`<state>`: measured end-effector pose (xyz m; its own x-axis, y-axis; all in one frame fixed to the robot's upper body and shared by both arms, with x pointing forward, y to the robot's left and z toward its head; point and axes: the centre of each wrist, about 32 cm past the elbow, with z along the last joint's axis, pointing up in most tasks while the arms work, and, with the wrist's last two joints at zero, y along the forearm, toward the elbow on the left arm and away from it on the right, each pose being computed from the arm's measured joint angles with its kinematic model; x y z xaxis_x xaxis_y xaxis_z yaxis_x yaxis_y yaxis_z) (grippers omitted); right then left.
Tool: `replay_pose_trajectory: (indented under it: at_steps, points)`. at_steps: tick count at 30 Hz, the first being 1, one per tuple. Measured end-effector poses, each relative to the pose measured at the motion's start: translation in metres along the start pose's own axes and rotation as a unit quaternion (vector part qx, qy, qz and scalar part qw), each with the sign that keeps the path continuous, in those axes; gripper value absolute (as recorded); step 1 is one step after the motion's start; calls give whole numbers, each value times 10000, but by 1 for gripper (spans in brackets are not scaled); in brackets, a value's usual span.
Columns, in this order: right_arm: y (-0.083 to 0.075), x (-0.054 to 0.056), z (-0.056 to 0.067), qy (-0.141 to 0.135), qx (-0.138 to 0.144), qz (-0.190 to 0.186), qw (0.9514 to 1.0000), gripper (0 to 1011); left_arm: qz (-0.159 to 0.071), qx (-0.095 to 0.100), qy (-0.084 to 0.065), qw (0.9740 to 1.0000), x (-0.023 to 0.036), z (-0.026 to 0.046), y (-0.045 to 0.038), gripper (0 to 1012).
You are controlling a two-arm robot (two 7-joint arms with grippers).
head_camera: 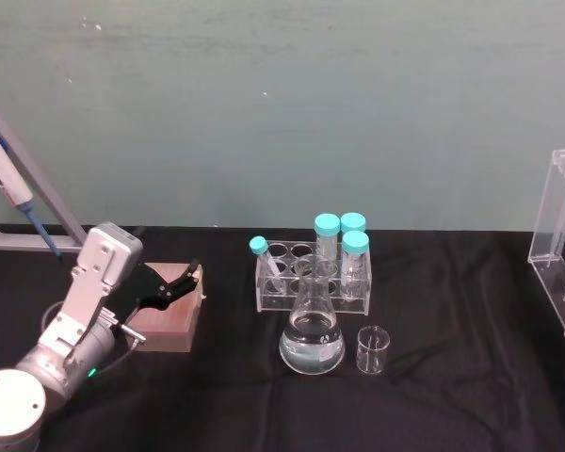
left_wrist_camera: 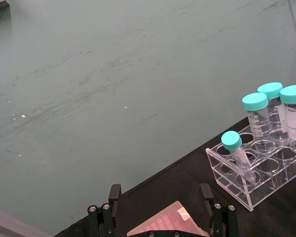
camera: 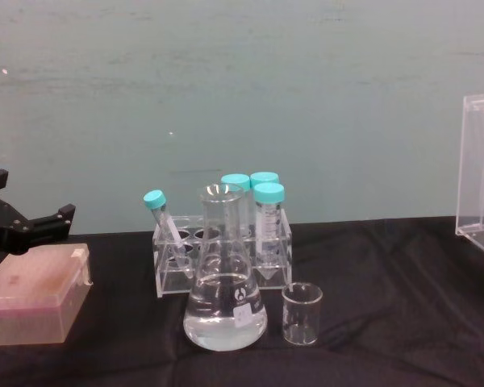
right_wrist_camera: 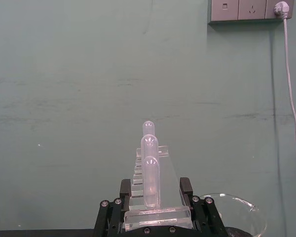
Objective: Place the experimental apparatus aside using one hand.
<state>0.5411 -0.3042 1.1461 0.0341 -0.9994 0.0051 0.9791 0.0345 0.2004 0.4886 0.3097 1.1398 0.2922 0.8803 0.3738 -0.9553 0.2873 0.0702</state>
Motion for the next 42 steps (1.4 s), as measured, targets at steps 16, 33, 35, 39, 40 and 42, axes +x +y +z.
replay_pose_trajectory:
  at_steps: [16,33,35,39,40,42]
  points:
    - [3,29,-25,73,-21,-11,10000,609,0,0,0,10000,0,0,0,1000]
    - [-29,40,-46,64,-12,10,10000,609,0,0,0,10000,0,0,0,1000]
    - [-33,41,-47,61,-6,11,10000,609,0,0,0,10000,0,0,0,1000]
    - [-43,40,-46,63,3,12,10000,609,0,0,0,10000,0,0,0,1000]
    - [-45,40,-46,65,4,12,10000,609,0,0,0,10000,0,0,0,1000]
    - [-48,44,-46,69,5,9,10000,609,0,0,0,10000,0,0,0,1000]
